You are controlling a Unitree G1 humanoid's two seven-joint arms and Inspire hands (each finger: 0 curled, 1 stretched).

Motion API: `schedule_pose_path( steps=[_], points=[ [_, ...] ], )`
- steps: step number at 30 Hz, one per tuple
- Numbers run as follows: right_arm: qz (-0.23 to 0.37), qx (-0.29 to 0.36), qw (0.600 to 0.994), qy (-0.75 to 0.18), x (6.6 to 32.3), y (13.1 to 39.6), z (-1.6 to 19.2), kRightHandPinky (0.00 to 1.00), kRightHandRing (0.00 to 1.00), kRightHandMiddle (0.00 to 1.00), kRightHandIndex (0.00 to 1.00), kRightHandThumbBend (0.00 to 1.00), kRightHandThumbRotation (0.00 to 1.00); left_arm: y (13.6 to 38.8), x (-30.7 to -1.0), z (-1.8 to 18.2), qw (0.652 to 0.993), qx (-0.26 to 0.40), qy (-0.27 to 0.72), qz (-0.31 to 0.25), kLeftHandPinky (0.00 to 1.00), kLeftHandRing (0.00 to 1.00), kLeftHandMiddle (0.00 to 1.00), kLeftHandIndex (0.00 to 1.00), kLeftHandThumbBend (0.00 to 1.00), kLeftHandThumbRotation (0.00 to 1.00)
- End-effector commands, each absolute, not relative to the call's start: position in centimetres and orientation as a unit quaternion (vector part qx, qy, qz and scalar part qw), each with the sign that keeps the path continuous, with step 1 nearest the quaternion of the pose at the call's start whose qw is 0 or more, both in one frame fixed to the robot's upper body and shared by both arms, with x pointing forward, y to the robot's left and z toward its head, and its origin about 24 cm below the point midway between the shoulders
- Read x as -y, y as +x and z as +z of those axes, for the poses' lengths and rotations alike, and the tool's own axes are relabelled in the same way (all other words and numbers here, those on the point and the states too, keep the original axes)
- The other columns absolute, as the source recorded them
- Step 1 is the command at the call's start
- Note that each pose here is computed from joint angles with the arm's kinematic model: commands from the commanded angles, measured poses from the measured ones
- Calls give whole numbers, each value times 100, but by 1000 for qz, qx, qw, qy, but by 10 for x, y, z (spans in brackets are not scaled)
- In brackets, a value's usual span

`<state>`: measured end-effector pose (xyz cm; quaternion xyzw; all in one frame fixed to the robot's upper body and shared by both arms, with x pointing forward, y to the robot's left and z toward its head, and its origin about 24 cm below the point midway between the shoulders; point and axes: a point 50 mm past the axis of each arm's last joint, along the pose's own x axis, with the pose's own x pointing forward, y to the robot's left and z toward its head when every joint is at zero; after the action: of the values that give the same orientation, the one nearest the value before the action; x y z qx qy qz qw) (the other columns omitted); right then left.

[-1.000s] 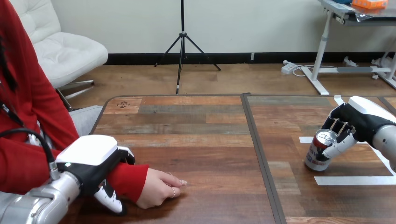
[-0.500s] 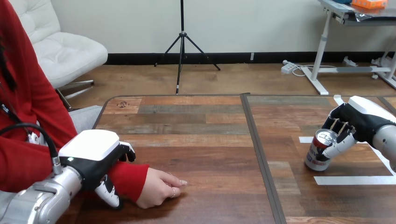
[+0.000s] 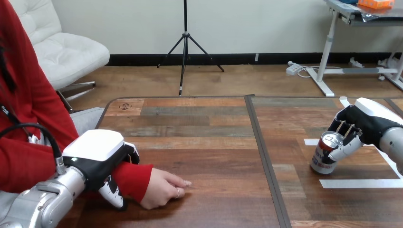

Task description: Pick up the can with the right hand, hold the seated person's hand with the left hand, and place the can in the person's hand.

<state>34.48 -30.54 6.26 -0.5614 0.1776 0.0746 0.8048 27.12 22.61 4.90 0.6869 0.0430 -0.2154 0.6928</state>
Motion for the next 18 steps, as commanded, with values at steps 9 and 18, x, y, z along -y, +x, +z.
schedule_pose_path(
  steps=[9, 18],
  points=[
    [54, -124, 821, -555, 297, 359, 87, 46, 50, 52, 46, 81, 0, 290, -221, 62, 693, -16, 692, -201, 42, 49, 53, 53, 97, 0],
    [54, -124, 821, -555, 298, 359, 89, 47, 51, 52, 46, 81, 0, 292, -219, 60, 697, -39, 685, -208, 34, 43, 47, 49, 95, 0]
  ],
)
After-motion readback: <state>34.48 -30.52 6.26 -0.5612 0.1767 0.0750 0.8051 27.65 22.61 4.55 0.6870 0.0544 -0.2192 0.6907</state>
